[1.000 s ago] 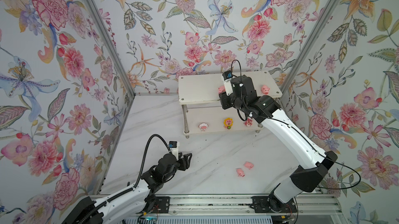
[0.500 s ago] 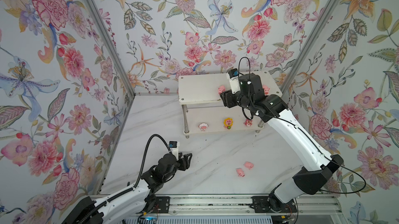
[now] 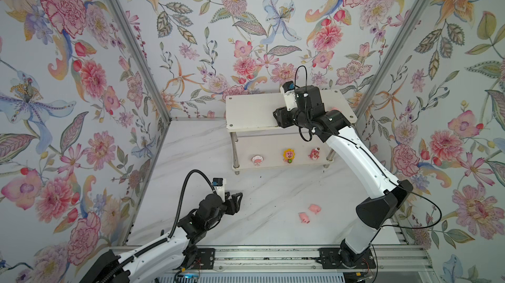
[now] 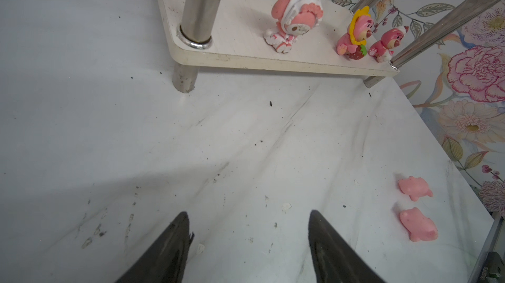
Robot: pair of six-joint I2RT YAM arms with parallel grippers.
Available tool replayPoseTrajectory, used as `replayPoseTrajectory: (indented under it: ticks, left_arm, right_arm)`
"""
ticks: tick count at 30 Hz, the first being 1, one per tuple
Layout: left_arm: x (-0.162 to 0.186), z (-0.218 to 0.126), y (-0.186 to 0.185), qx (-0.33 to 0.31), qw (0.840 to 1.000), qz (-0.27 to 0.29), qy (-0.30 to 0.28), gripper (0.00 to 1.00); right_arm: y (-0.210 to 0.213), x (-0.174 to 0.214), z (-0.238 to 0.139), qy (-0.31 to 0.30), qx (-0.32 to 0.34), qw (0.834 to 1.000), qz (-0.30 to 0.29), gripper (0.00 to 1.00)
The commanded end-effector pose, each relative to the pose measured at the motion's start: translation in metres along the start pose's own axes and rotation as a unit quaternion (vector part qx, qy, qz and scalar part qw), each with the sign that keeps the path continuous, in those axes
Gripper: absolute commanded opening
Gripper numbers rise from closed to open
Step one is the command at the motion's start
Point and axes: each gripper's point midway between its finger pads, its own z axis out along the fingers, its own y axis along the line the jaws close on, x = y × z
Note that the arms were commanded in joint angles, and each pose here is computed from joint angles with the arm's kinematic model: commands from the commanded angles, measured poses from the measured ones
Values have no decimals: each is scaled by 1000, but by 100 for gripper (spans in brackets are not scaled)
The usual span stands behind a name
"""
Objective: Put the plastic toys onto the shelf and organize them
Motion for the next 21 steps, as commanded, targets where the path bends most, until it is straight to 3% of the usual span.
replayPoseTrajectory:
  ticks: [1, 10, 21]
  left_arm:
    - [2, 0, 9, -12, 1000, 2, 0, 70]
    - [1, 1, 10, -13, 1000, 1, 2, 71]
    - [2, 2, 9, -9, 1000, -6, 4, 70]
  right_arm:
    - [6, 6, 7, 16, -19, 1000, 7, 49]
    - [6, 11, -4, 18, -21, 1000, -4, 30]
    - [-3, 12, -26, 13, -51, 998, -23, 30]
